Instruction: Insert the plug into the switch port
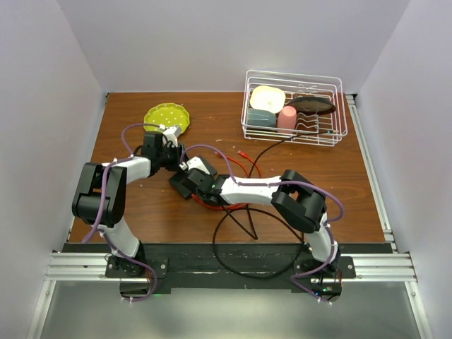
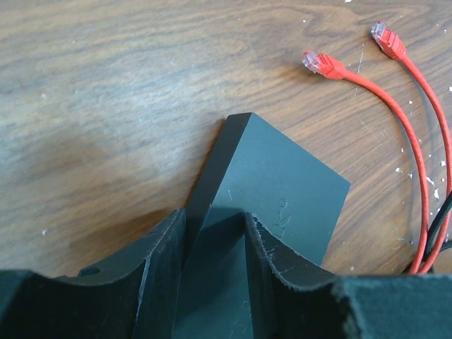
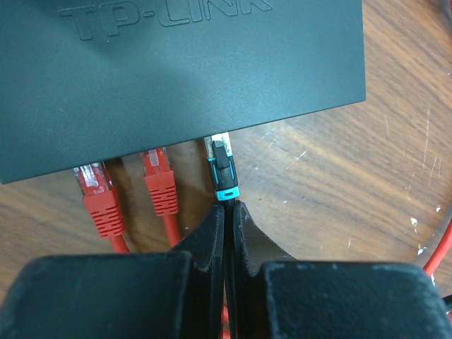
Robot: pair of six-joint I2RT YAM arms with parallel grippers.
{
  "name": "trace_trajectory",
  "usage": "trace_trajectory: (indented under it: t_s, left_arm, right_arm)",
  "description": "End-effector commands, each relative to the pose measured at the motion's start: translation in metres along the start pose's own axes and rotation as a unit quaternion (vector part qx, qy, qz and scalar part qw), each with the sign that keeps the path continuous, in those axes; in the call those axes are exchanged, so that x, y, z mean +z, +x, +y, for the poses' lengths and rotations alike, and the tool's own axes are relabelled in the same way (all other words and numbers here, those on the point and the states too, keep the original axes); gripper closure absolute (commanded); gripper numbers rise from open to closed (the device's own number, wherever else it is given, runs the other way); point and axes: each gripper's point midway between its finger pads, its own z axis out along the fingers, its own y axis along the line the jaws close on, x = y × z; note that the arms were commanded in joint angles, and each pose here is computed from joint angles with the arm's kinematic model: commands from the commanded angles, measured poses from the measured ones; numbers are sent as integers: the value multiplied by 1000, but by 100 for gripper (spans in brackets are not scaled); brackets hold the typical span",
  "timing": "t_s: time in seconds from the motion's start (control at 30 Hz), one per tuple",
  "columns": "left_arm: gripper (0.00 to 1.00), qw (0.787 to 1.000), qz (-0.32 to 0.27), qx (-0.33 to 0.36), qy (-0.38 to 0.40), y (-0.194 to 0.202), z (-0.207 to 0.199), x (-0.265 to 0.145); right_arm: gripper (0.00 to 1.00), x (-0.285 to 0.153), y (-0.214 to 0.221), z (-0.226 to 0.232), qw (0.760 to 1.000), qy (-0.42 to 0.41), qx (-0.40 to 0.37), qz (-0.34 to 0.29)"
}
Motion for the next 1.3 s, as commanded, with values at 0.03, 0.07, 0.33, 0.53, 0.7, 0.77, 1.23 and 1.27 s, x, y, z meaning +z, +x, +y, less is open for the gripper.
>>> trace_trajectory:
  t_s: [0.03,0.07,0.33,0.53,0.7,0.77,1.23,1.27]
  left_arm:
    - [100,979,156,-51,124,79,-67,-5]
    - [100,978,159,-51,123,81,-67,-4]
    - [100,977,166,-50,125,85,-68,-2]
    - [100,977,169,-50,123,89,-67,-2]
    - [100,980,159,-48,114,81,-63,-1]
    - [100,984,137,-52,100,71,-58,-1]
    - [71,998,23,-54,-5,22,-17,-16]
    - [70,998,21,-52,-5,18,-18,-16]
  right_arm:
    - [100,-26,-152,2,961,-41,162,-218]
    - [100,-27,-154,2,961,-42,162,-220]
    - [100,-26,-156,8,960,-55,158,-223]
    - [100,-23,-162,14,961,-63,152,-222]
    - [100,-24,-153,13,965,-62,145,-210]
    - [100,-24,-145,11,966,-63,144,-203]
    - [91,-11,-85,27,978,-106,118,-138]
    - [82,-11,-79,27,978,-108,115,-134]
